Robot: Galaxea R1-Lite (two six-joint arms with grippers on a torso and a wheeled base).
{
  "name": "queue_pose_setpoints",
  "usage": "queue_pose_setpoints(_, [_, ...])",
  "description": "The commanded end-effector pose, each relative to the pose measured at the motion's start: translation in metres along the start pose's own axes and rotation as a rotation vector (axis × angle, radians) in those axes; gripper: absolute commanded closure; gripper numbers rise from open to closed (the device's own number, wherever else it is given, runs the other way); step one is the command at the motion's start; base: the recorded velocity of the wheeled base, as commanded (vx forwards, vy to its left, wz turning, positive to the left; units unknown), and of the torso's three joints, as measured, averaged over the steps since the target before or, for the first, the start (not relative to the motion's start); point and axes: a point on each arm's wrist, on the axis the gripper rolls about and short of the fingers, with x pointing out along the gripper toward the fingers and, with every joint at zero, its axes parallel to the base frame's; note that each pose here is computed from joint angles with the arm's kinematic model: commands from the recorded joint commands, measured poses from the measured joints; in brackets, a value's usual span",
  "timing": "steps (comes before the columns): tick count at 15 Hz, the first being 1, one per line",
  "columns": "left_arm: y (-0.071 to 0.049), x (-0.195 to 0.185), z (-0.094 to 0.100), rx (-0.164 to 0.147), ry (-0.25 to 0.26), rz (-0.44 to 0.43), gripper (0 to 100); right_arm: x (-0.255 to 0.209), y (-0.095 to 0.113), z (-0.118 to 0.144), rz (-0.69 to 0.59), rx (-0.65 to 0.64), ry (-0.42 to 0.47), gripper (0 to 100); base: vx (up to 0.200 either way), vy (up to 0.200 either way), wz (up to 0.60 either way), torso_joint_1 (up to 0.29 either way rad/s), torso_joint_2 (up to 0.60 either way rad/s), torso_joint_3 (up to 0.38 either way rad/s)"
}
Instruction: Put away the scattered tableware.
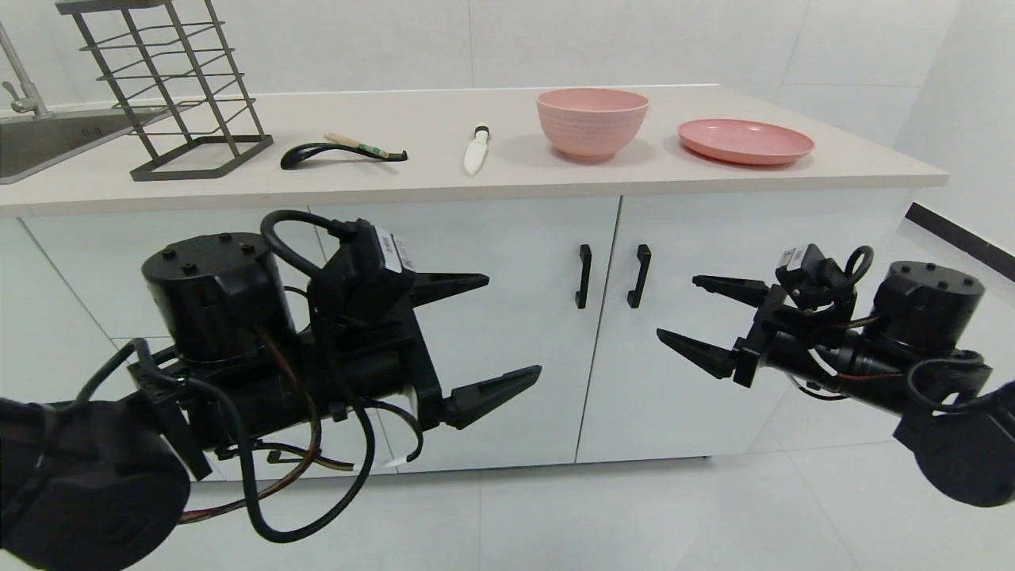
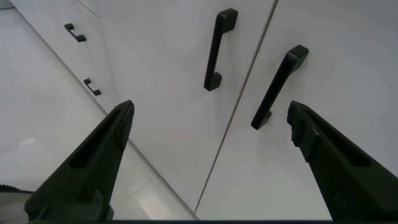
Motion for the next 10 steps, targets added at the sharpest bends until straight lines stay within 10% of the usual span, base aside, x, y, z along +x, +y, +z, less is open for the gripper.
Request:
queue_pose_setpoints(1, [-0.009, 0.020, -0.003, -0.032, -0.004, -0.057, 0, 0.019, -0.010, -0.019, 0.005, 0.018, 0.025, 0, 0.000, 0.000, 0.00, 0.000, 0.00, 0.000])
queue_pose_setpoints(10, [-0.001, 0.054, -0.005, -0.019, -0.065, -0.063, 0, 0.055, -0.029, -0.026, 0.004, -0.016, -0.018, 0, 0.000, 0.000, 0.00, 0.000, 0.00, 0.000])
